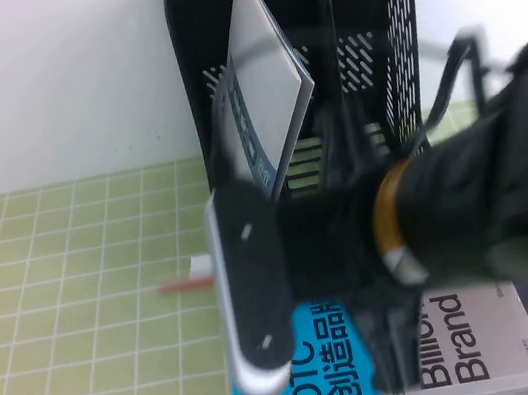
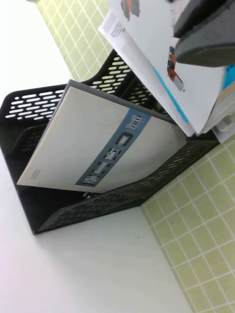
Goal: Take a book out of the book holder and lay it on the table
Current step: Place the picked book on the book
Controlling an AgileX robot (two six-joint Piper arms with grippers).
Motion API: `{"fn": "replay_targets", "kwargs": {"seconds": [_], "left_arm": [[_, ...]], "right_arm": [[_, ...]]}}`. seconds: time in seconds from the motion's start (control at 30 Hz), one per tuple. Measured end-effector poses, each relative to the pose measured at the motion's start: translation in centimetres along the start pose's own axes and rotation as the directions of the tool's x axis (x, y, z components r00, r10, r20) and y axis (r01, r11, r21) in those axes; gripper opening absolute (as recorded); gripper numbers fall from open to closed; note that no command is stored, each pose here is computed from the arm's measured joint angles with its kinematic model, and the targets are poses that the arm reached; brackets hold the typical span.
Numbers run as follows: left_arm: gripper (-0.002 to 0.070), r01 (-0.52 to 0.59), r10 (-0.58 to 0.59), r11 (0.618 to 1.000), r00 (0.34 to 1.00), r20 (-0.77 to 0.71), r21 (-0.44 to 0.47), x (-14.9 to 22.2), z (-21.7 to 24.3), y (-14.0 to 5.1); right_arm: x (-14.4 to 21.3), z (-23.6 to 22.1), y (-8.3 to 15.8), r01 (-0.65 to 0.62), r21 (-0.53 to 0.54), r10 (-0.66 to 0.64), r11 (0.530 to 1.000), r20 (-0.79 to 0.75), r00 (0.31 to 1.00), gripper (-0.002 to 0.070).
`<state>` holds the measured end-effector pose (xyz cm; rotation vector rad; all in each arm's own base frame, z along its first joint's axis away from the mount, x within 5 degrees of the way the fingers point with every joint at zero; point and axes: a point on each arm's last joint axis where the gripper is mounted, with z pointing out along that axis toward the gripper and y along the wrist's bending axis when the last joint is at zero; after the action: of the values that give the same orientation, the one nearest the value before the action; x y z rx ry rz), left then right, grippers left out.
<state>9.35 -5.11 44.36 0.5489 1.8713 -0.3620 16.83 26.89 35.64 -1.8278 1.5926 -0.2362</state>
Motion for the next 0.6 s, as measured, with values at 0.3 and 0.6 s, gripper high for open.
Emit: {"fn": "replay_targets", "kwargs": {"seconds": [0.3,0.6], "left_arm": [[-0.0003,-0.006,0.006,1.0,1.0,-0.023,-0.001,0.2,0.0,0.0],[-0.0003,-0.006,0.006,1.0,1.0,-0.025,0.0,0.2,0.0,0.0]], "right_arm": [[-0.6,5.3,3.3,-0.049,-0.227,0.011,0.973,-0.165,0.986,0.0013],[-0.7,5.9,4.0,-0.152,-0.264,0.1,0.953,-0.202,0.974,0.0169]]}}
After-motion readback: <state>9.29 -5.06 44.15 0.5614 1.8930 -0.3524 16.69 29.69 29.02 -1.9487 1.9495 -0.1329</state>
